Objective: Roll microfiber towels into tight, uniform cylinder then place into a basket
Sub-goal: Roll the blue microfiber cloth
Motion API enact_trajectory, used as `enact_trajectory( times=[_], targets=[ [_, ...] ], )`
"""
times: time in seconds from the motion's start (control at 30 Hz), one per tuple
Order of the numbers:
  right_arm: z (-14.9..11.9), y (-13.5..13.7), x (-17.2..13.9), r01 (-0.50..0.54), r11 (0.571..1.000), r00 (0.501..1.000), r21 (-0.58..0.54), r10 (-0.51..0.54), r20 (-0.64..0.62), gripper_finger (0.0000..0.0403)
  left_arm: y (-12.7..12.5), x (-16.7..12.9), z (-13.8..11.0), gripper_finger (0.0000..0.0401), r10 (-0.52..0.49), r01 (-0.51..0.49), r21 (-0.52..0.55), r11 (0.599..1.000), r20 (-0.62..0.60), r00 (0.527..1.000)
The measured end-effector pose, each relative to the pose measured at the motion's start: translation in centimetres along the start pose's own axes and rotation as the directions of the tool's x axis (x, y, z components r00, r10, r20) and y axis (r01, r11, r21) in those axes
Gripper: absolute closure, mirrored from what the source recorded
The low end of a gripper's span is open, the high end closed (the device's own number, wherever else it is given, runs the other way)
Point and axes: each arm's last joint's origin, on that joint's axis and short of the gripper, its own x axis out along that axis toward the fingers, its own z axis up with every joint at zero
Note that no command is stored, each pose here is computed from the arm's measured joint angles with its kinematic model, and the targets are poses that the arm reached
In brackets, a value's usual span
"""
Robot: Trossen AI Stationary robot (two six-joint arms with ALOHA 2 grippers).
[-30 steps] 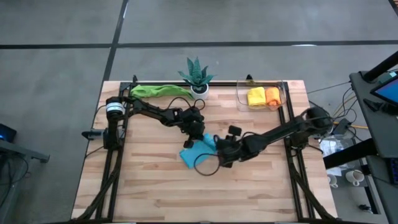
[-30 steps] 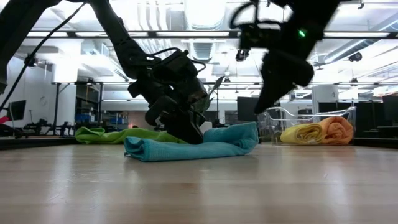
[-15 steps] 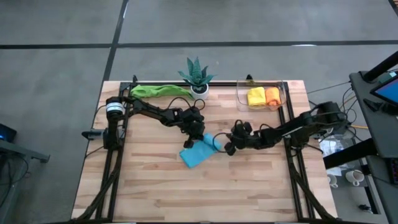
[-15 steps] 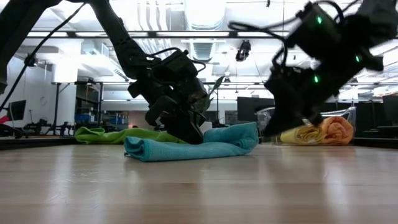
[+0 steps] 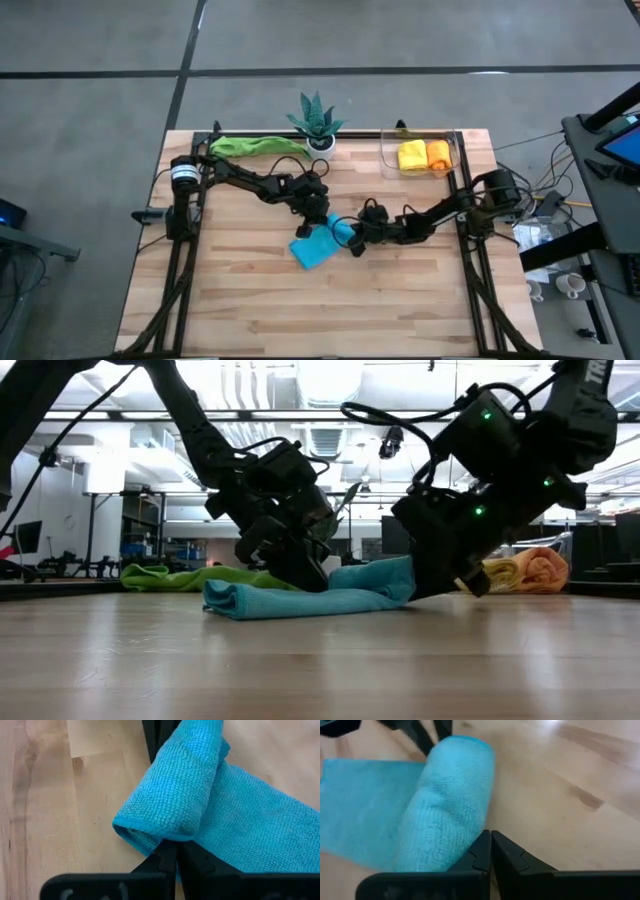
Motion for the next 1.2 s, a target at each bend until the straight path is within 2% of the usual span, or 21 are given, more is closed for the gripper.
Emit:
enact_trajectory(
  times=[0.17, 0.4, 0.53, 0.63, 0.73, 0.83, 0.97, 1.2],
  targets=[
    [0.0, 1.1, -1.2, -0.076, 0.997, 0.997, -0.01, 0.076, -0.024, 0.0395, -0.1, 0.0, -0.4, 0.0401, 0.0, 0.0, -0.002, 1.0, -0.005, 1.0],
    [0.7, 3.0, -1.8, -0.133, 0.991, 0.991, -0.031, 0.134, 0.02, 0.0395, -0.2, 0.0, -0.6, 0.0401, 0.007, -0.007, -0.002, 1.0, -0.007, 1.0],
    [0.6, 2.9, -1.4, -0.089, 0.993, 0.996, -0.081, 0.09, -0.001, 0.0395, -0.2, 0.0, -0.5, 0.0401, 0.009, -0.009, 0.001, 1.0, -0.002, 1.0],
    [0.7, 2.7, -1.5, -0.006, 0.993, 1.0, -0.118, 0.005, -0.008, 0.0395, -0.2, 0.0, -0.5, 0.0401, 0.01, -0.01, 0.001, 1.0, -0.002, 1.0],
    [0.7, 2.4, -1.5, 0.111, 0.978, 0.993, -0.177, -0.117, -0.023, 0.0395, -0.2, 0.0, -0.5, 0.0401, 0.011, -0.011, 0.001, 1.0, -0.001, 1.0],
    [1.0, 2.4, -1.6, 0.186, 0.96, 0.981, -0.209, -0.192, -0.011, 0.0395, -0.2, 0.0, -0.5, 0.0401, 0.012, -0.012, 0.003, 1.0, 0.001, 1.0],
    [1.6, 2.6, -1.4, 0.186, 0.961, 0.982, -0.205, -0.185, 0.028, 0.0395, -0.2, 0.0, -0.5, 0.0401, 0.014, -0.014, 0.005, 1.0, 0.006, 1.0],
    [2.2, 3.2, -1.2, 0.104, 0.975, 0.994, -0.197, -0.096, 0.052, 0.0395, -0.1, 0.0, -0.4, 0.0401, 0.024, -0.025, 0.009, 1.0, 0.011, 1.0]
  ],
)
